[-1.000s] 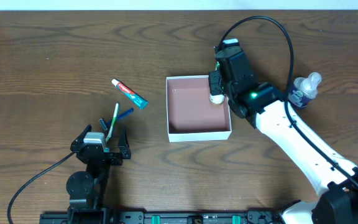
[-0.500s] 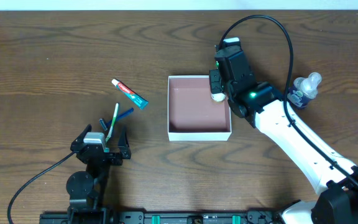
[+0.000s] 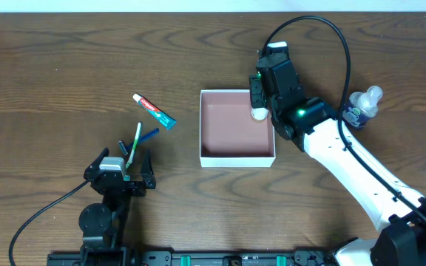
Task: Pack container
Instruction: 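Lower the tube upright into the box and open the right gripper, then move the right gripper to the blue soap pump bottle and grasp it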
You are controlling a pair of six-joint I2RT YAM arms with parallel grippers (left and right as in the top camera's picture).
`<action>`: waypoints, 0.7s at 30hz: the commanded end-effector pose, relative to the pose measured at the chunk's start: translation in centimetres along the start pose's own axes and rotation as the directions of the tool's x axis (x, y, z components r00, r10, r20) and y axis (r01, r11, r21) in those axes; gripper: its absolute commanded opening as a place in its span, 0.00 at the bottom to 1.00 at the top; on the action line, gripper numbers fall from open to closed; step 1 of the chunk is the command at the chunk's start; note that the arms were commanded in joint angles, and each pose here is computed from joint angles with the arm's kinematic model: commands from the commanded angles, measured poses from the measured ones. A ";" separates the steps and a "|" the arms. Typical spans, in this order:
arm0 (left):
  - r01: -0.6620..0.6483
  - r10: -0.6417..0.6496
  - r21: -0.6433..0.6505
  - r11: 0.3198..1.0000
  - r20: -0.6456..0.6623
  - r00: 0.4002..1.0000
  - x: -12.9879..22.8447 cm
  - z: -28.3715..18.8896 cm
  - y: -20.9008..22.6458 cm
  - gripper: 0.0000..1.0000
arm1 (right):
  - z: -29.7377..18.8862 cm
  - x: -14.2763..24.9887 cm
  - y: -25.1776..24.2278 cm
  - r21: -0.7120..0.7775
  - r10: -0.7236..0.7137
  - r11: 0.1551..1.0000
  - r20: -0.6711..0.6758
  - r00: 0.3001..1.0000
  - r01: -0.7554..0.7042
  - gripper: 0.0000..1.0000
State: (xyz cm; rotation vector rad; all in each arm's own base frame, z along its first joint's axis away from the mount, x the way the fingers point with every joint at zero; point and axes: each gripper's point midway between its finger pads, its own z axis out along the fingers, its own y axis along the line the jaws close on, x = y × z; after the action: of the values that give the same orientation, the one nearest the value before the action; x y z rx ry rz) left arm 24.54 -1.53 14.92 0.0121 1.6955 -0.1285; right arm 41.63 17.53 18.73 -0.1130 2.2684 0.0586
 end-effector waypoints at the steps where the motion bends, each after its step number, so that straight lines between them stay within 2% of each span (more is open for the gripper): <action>1: 0.003 -0.003 0.006 1.000 -0.050 0.999 1.6 0.1 0.0 0.98 | -2.6 -2.4 0.9 -0.061 0.020 0.998 0.063 0.998 -0.016 0.58; 8: 0.003 -0.003 0.006 1.000 -0.050 0.999 1.6 0.1 0.0 0.98 | -10.2 -5.6 -0.9 -0.112 0.080 0.992 0.154 0.985 -0.063 0.65; 14: 0.003 -0.003 0.006 1.000 -0.050 0.999 1.6 0.1 0.0 0.98 | -13.8 -4.5 -8.7 0.048 0.182 0.981 0.142 0.973 -0.190 0.69; 19: 0.003 -0.003 0.006 1.000 -0.050 0.999 1.6 0.1 0.0 0.98 | -13.5 -1.9 -16.6 0.233 0.332 0.910 0.083 0.940 -0.342 0.81; 21: 0.003 -0.003 0.006 1.000 -0.050 0.999 1.6 0.1 0.0 0.98 | -13.0 -1.1 -18.9 0.276 0.379 0.882 0.066 0.923 -0.382 0.82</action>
State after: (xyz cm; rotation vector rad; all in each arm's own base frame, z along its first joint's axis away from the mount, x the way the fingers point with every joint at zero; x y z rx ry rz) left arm 24.55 -1.53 14.92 0.0118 1.6955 -0.1282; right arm 34.13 0.59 29.03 0.3604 2.2137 -0.0357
